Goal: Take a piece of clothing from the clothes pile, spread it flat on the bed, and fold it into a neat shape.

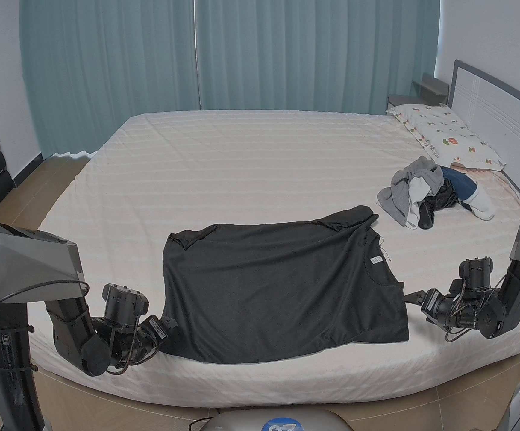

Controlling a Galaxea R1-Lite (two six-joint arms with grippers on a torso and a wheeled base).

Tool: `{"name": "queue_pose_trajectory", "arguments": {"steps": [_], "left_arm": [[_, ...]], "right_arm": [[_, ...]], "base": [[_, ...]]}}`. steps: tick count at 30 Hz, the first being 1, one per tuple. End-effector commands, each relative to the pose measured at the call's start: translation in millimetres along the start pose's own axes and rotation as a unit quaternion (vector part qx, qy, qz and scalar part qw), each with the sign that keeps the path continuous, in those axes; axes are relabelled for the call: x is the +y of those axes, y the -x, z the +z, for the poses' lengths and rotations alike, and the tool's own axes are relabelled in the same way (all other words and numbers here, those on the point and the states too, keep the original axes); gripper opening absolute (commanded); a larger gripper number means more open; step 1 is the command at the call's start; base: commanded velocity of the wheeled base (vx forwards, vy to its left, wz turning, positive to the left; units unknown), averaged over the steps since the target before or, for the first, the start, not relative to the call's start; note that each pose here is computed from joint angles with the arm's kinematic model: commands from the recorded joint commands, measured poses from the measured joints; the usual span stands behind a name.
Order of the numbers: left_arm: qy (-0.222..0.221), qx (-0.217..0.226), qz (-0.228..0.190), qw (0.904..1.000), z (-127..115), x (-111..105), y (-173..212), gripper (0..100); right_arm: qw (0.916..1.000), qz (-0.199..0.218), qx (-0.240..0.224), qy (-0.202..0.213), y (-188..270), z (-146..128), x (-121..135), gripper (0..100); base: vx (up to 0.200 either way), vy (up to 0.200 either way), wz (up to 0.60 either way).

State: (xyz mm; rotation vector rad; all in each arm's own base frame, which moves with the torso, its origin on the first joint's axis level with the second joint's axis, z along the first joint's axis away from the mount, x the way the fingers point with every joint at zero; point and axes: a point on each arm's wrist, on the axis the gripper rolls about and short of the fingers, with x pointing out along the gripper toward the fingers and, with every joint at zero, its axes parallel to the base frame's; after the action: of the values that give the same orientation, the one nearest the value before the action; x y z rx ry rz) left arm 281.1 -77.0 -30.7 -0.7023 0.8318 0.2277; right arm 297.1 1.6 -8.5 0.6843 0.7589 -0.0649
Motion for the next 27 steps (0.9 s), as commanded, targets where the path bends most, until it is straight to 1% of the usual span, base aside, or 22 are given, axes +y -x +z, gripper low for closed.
{"name": "queue_pose_trajectory", "arguments": {"steps": [1,6,8,9,13,15,16,17,19,23,27], "left_arm": [[-0.006,0.008,0.009,0.9999,-6,2,-4,100],[-0.005,0.002,-0.002,1.0,-4,-3,-7,100],[-0.006,0.003,0.0,1.0,-5,-2,-7,100],[-0.006,0.005,0.002,1.0,-6,-1,-7,0],[-0.006,-0.003,0.013,0.9999,-4,1,-4,0],[-0.023,-0.012,0.03,0.9992,-4,6,0,0],[-0.036,-0.012,0.037,0.9986,-5,9,1,0],[-0.041,-0.012,0.04,0.9983,-5,10,1,0],[-0.068,-0.019,0.063,0.9955,-5,18,4,0],[-0.079,-0.038,0.087,0.9924,-1,23,5,0],[-0.086,-0.044,0.094,0.9909,1,26,7,0]], "right_arm": [[1.0,-0.001,0.001,-0.001,-1,-1,-1,100],[1.0,-0.001,0.002,-0.001,-1,-1,-1,100],[1.0,-0.001,0.003,0.0,-1,-1,-1,100],[1.0,-0.001,0.003,0.001,-1,-1,0,100],[1.0,0.002,0.006,0.004,-1,-4,2,100],[1.0,0.001,0.009,0.004,-1,-5,2,100],[1.0,0.001,0.009,0.004,-1,-5,2,100],[1.0,0.001,0.009,0.004,-1,-5,2,100],[1.0,0.001,0.009,0.004,-1,-5,2,100],[0.9998,-0.004,0.015,0.016,-1,-8,0,100],[0.9996,-0.006,0.018,0.02,-2,-9,-2,100]], "base": [[0.0,0.0,0.0],[0.0,0.0,0.0],[0.0,0.0,0.0],[0.0,0.0,0.0],[0.0,0.0,0.0],[0.0,0.0,0.0],[0.0,0.0,0.0],[0.0,0.0,0.0],[0.0,0.0,0.0],[0.0,0.0,0.0],[0.0,0.0,0.0]]}}
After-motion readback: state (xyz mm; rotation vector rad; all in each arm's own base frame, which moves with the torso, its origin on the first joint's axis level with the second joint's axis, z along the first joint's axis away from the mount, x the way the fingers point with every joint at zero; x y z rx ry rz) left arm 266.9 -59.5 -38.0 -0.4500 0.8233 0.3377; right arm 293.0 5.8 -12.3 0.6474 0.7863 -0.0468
